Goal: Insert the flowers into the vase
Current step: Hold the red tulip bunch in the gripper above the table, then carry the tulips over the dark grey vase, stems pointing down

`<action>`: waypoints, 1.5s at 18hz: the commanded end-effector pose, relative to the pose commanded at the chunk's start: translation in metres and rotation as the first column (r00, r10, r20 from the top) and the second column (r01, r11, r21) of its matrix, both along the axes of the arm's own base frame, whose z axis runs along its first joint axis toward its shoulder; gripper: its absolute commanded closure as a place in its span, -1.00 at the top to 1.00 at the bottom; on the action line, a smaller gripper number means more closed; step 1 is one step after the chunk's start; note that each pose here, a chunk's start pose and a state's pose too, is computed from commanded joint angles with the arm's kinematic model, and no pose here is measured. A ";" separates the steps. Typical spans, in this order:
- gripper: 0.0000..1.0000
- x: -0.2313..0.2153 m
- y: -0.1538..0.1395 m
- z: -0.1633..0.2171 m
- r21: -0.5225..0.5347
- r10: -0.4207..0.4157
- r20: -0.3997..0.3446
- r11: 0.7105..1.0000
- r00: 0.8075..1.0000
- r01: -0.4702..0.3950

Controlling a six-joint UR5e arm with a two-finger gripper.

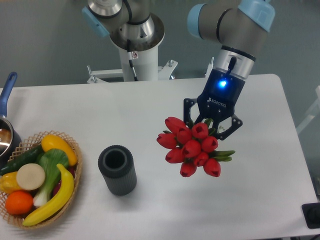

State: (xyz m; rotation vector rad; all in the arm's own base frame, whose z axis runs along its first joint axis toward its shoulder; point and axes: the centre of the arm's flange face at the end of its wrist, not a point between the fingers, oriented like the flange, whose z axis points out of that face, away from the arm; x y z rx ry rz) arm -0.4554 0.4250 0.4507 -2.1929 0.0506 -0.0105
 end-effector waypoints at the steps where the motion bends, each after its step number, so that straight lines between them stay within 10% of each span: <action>1: -0.25 0.000 0.000 -0.001 -0.002 0.000 0.000 1.000 1.000 0.000; 21: -0.25 0.005 0.006 -0.002 0.003 -0.015 -0.005 1.000 1.000 0.015; 27: -0.24 0.034 0.035 0.010 0.182 -0.159 0.017 0.971 0.987 0.153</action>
